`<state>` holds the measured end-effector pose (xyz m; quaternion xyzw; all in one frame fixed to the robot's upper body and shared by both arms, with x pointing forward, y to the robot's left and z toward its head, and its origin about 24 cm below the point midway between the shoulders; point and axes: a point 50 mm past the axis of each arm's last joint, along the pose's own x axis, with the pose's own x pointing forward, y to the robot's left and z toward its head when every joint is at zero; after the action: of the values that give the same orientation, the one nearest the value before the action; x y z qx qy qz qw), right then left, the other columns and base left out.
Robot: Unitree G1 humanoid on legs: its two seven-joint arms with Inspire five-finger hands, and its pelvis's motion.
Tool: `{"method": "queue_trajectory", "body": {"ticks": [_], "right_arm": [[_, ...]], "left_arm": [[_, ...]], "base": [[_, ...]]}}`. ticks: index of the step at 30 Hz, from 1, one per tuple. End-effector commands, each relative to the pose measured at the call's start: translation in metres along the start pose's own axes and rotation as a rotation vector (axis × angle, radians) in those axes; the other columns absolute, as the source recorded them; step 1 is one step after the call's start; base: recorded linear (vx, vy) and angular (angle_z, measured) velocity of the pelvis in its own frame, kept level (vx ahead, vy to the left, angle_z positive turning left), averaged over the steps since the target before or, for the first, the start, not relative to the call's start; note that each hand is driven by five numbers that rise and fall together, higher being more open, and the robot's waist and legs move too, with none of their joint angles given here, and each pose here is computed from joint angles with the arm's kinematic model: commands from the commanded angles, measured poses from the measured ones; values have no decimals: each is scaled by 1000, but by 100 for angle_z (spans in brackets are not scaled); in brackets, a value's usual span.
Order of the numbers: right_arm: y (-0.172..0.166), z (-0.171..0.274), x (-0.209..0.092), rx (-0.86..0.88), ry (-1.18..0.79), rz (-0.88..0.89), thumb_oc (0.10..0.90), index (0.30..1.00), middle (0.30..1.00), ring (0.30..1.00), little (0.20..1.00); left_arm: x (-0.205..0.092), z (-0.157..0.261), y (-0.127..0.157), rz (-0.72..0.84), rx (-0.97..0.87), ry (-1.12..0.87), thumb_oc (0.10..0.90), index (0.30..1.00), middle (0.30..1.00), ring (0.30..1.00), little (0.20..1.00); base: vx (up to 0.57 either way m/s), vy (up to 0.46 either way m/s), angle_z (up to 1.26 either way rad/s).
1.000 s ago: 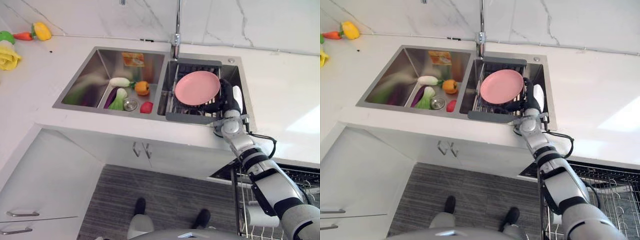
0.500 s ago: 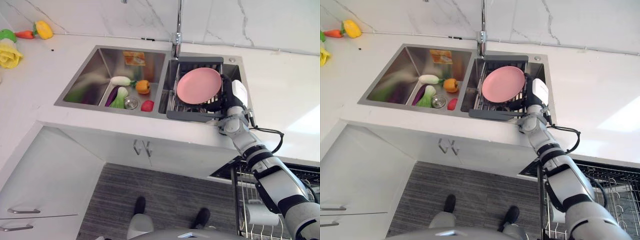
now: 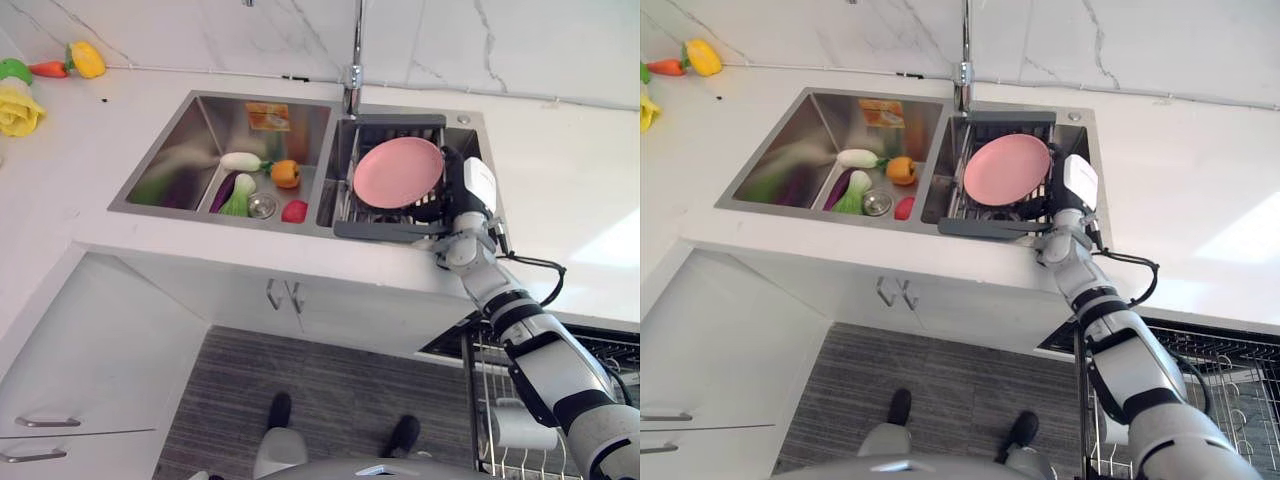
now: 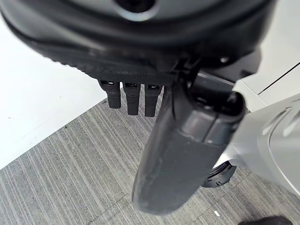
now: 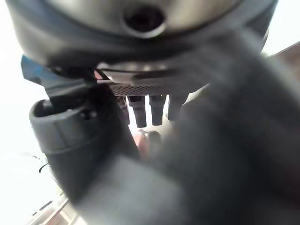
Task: Place the dishes in the dishwasher.
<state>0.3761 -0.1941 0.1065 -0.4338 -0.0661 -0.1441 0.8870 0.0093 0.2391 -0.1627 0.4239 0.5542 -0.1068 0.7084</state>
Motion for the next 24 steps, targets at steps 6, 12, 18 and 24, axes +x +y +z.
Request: {"method": "queue_trajectory", "body": {"ticks": [6, 12, 18, 24], "right_arm": [[-29, 49, 18, -142, -293, -108, 532, 498, 498, 498, 498], [-28, 49, 19, -127, -285, -88, 400, 300, 300, 300, 300], [-28, 51, 21, -120, -287, -97, 400, 300, 300, 300, 300], [-26, 53, 20, -102, -284, -100, 400, 300, 300, 300, 300]], "left_arm": [[5, -2, 21, 53, 145, -37, 800, 900, 900, 900, 900], [4, -7, 17, 38, 154, -23, 800, 900, 900, 900, 900], [4, -8, 16, 34, 155, -10, 800, 900, 900, 900, 900], [5, -5, 17, 38, 155, -16, 800, 900, 900, 900, 900]], "base": [[0, 0, 0], [0, 0, 0], [0, 0, 0], [0, 0, 0]]}}
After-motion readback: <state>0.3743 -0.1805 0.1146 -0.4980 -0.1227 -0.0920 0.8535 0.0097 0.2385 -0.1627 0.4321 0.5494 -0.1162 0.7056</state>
